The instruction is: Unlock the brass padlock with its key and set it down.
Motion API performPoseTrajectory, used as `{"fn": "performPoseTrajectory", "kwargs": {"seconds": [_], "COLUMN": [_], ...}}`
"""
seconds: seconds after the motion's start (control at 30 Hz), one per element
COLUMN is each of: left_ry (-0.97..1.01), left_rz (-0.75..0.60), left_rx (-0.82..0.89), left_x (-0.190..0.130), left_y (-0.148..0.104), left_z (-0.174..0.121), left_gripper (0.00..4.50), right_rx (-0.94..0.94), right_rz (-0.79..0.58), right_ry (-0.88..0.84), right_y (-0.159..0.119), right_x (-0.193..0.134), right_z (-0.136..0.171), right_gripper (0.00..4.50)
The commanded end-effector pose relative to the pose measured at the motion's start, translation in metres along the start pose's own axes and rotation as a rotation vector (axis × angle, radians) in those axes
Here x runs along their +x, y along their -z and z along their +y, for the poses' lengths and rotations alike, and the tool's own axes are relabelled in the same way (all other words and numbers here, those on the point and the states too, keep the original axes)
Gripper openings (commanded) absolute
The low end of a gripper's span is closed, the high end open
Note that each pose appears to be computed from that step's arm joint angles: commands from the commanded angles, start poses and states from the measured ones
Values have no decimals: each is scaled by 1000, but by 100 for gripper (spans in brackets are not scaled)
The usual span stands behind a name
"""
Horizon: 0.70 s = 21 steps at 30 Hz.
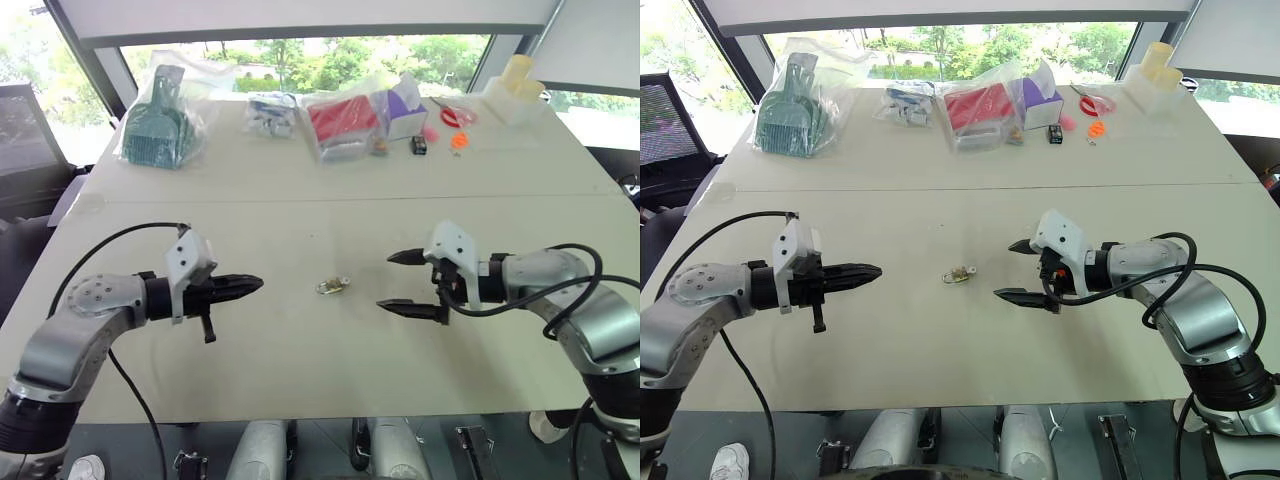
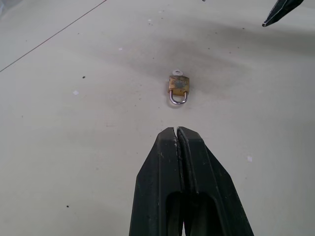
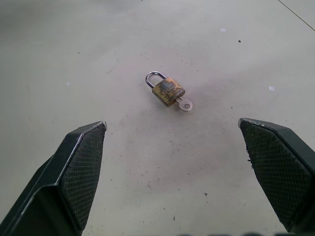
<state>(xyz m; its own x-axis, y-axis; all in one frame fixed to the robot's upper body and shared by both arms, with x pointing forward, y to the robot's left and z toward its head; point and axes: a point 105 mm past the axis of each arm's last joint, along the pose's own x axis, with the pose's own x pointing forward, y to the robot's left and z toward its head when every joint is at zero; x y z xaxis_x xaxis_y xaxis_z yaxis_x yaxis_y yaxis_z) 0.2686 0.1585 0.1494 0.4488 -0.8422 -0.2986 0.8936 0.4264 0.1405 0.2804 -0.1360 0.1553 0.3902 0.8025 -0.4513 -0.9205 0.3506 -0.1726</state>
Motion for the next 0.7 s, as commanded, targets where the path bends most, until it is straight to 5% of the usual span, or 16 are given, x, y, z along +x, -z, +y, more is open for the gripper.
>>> {"fn": "performPoseTrajectory", "kwargs": {"seconds": [0.03,0.37,0.47,0.7], "left_ry": [-2,-1,-21,3], "left_rz": [0,-2,1,-11], "left_rx": [40,74,95,137], "left_x": [-1,11,20,66], "left_y": [-3,-2,1,8], "left_z": [-1,-5,-4,-14], "left_gripper": [0,0,87,397], "right_rx": [-49,-51,-52,-49], "right_rz": [-18,-30,-31,-35], "right_ry": [1,6,5,19], "right_y": [-9,-12,-12,-12], "right_x": [-1,1,2,3], "right_z": [0,-1,0,1], "right_gripper": [446,446,450,450]}}
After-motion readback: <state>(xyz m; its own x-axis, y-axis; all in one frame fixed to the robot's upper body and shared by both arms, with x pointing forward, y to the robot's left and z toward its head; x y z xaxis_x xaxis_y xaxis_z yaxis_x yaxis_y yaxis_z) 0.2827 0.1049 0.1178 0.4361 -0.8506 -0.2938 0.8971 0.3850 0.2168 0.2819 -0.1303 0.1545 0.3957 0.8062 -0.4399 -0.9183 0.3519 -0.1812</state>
